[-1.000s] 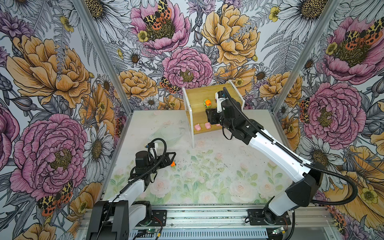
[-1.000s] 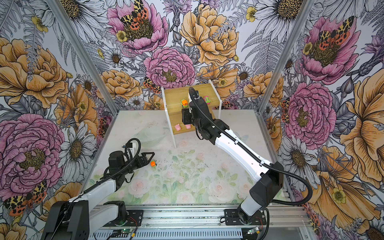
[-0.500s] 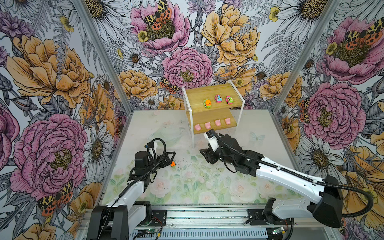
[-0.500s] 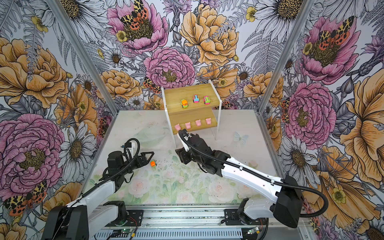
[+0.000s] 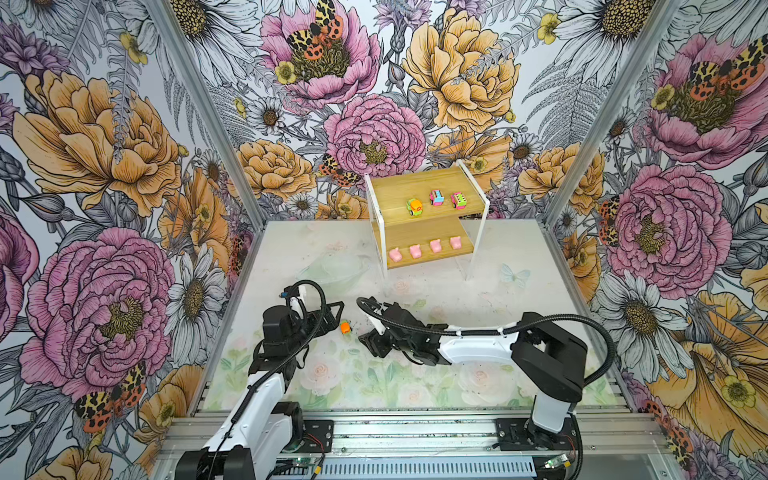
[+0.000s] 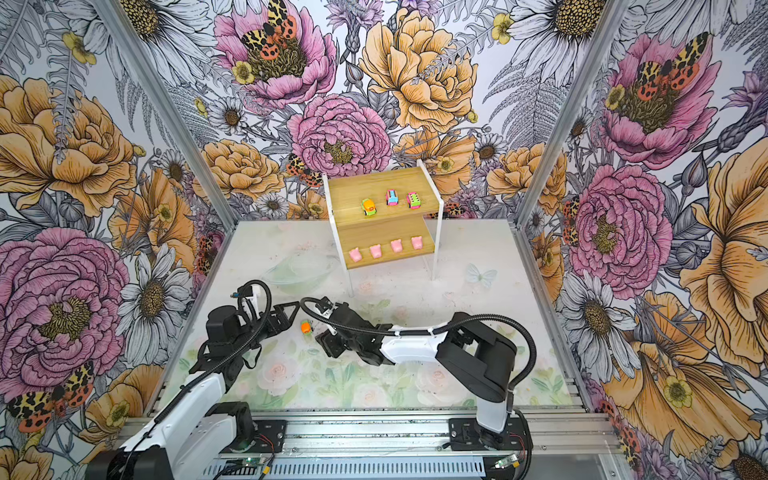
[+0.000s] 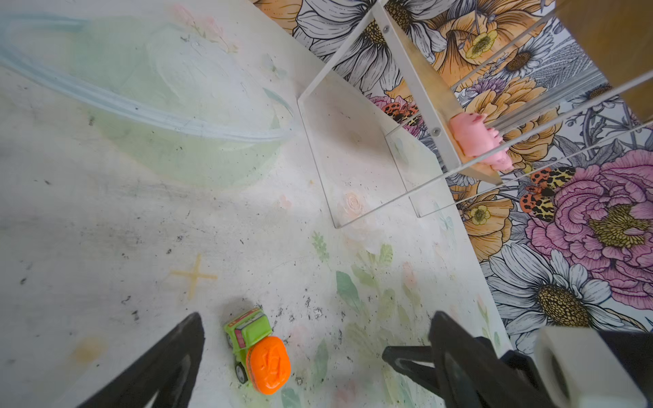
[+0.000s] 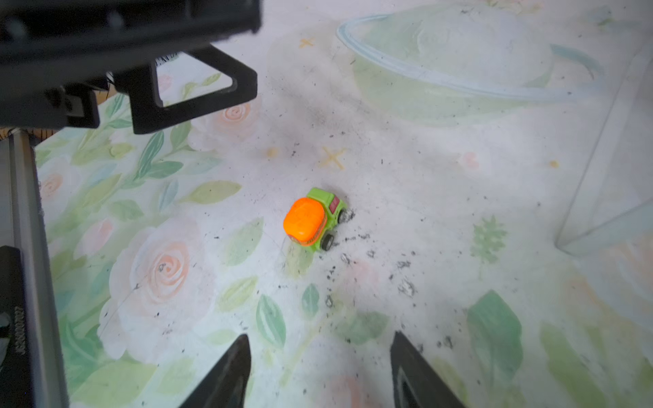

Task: Place and organize the plastic toys onto the shelf
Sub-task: 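Draw the right gripper back from the shelf toward the last green car, then lower the right gripper and close it on the green car with orange top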

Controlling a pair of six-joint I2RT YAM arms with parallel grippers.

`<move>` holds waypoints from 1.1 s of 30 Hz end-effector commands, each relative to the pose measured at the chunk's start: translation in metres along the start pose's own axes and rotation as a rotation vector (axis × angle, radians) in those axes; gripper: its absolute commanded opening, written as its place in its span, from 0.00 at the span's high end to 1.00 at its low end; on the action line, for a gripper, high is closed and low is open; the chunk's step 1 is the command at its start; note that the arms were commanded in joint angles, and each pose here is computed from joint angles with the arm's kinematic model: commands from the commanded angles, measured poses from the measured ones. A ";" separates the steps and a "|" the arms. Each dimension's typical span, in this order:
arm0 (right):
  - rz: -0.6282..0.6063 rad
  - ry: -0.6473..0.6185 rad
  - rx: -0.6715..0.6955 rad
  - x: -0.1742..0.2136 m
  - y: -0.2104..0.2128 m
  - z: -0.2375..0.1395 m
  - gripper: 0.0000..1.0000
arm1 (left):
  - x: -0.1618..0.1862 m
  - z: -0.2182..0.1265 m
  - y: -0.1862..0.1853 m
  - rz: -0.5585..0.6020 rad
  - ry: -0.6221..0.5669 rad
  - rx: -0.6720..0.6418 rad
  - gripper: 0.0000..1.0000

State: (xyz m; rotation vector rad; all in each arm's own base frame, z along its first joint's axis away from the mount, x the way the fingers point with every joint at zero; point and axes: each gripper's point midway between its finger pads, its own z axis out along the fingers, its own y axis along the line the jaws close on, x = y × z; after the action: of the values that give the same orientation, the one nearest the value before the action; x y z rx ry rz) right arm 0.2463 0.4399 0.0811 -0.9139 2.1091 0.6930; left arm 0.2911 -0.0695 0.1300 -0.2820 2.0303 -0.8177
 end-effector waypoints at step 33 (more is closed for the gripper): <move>0.055 -0.070 0.052 -0.017 -0.013 0.092 0.44 | -0.003 -0.012 0.043 -0.124 -0.058 -0.132 0.01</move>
State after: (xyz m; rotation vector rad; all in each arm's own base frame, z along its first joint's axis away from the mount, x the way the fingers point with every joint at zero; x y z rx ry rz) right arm 0.2938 0.4960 0.0367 -0.8254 2.0949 0.6637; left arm 0.2884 -0.0341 0.1145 -0.4747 2.0338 -0.7444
